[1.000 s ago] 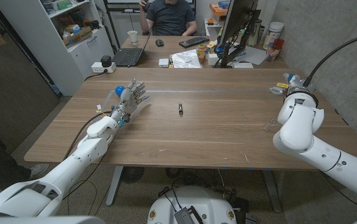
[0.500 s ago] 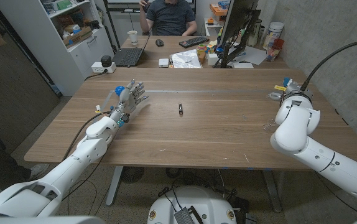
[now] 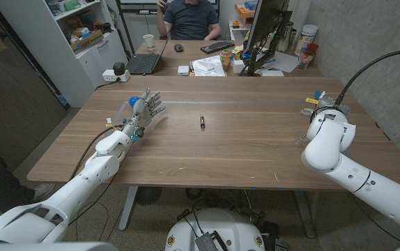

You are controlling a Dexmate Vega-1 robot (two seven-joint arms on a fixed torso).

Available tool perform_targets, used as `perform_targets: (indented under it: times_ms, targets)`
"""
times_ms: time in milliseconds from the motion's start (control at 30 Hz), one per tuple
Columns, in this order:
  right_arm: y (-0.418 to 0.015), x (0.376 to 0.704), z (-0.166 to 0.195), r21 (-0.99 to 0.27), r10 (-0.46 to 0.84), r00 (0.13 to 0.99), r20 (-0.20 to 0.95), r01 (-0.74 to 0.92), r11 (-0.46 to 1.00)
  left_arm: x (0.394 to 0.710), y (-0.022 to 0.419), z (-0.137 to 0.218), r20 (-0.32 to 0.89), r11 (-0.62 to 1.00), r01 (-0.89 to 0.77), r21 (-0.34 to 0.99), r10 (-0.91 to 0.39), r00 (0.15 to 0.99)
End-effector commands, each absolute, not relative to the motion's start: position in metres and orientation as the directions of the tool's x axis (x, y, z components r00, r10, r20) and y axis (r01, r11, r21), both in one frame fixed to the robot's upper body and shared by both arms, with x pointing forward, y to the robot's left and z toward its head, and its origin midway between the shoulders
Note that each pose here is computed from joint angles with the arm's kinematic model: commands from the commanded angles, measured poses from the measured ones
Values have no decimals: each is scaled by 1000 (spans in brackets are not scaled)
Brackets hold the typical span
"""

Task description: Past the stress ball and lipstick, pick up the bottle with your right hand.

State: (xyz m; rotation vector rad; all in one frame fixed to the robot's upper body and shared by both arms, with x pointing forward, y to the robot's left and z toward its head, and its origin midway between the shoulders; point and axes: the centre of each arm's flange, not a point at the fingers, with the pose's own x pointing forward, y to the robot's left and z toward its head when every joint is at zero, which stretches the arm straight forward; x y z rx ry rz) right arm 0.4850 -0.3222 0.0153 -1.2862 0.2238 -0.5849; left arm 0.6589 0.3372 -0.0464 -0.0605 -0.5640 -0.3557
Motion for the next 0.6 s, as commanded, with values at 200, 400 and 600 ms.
perform_targets:
  times_ms: [200, 400, 600]
  targets:
    - [-323, 501, 5, -967, -545, 836, 55, 180, 179, 660, 339, -42, 535, 939, 340, 50, -312, 785]
    - [-322, 505, 2, -970, -545, 838, 30, 156, 187, 660, 339, -41, 533, 940, 338, 50, -311, 787]
    - [-321, 508, -1, -971, -553, 833, 7, 138, 194, 661, 339, -42, 532, 939, 341, 52, -315, 786]
